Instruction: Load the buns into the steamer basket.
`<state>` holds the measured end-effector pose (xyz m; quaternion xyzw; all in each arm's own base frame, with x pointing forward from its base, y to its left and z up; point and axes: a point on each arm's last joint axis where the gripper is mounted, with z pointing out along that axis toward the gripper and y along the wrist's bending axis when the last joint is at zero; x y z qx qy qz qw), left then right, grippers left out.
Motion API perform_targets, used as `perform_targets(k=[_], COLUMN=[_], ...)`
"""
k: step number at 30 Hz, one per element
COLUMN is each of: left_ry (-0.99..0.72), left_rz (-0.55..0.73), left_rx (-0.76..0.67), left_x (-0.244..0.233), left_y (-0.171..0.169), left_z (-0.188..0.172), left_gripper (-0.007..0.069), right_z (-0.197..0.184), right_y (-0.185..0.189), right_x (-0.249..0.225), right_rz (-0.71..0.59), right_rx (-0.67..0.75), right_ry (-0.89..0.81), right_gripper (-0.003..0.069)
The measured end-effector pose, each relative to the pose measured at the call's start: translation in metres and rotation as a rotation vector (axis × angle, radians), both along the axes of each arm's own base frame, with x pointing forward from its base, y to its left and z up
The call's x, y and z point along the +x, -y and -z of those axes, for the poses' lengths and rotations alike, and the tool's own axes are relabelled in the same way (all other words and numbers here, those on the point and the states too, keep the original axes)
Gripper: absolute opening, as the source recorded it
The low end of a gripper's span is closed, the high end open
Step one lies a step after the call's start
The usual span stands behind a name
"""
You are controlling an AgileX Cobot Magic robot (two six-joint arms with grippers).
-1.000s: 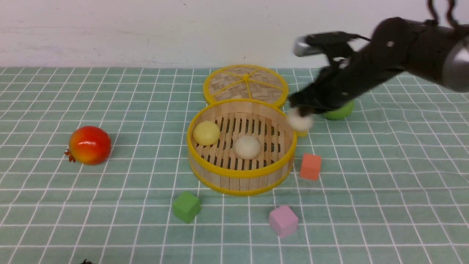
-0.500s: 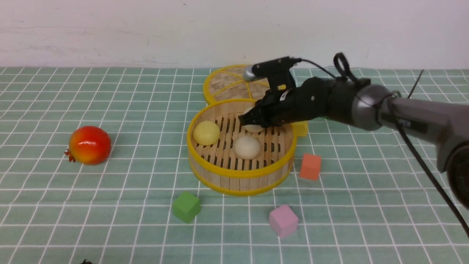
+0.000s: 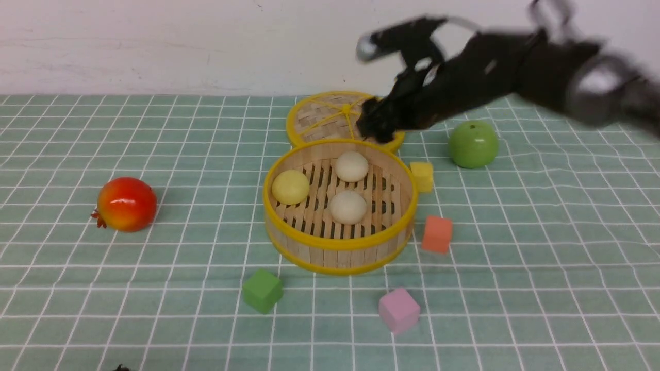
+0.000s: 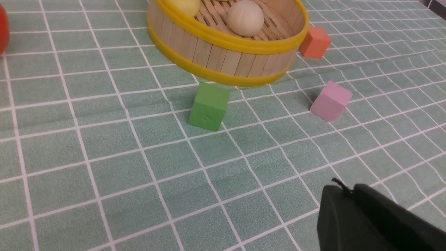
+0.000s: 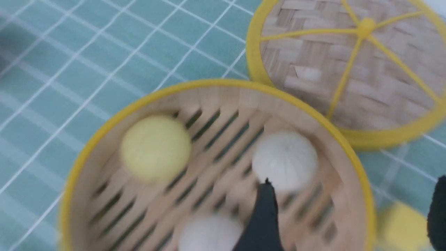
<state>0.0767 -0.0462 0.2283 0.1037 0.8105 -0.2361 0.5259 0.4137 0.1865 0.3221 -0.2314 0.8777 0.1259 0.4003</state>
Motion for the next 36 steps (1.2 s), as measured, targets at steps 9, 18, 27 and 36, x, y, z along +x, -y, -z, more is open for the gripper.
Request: perform_targets(k=[9, 18, 27, 36], left_ry=[0.0, -0.001, -0.001, -0.004], left_rz=[0.0, 0.0, 0.0, 0.0], left_rx=[0.0, 0.0, 0.001, 0.002], left_x=[0.0, 0.0, 0.0, 0.0], left_y=[0.0, 0.0, 0.0, 0.0], left_z=[0.0, 0.0, 0.0, 0.001], left_gripper=[0.0036, 0.0036, 0.0039, 0.0039], right_z=[-0.079, -0.098, -0.061, 0.025], right_y=[0.07, 0.123, 0.173, 0.176], right_x=[-0.148, -0.277, -0.402, -0.373], right_rz=[0.099, 0.139, 0.103, 0.425], right_rx=[-0.068, 0.041, 0.196, 0.138], right_ry=[-0.193, -0.069, 0.183, 0.238], right_gripper=[0.0232, -0.002, -0.002, -0.002])
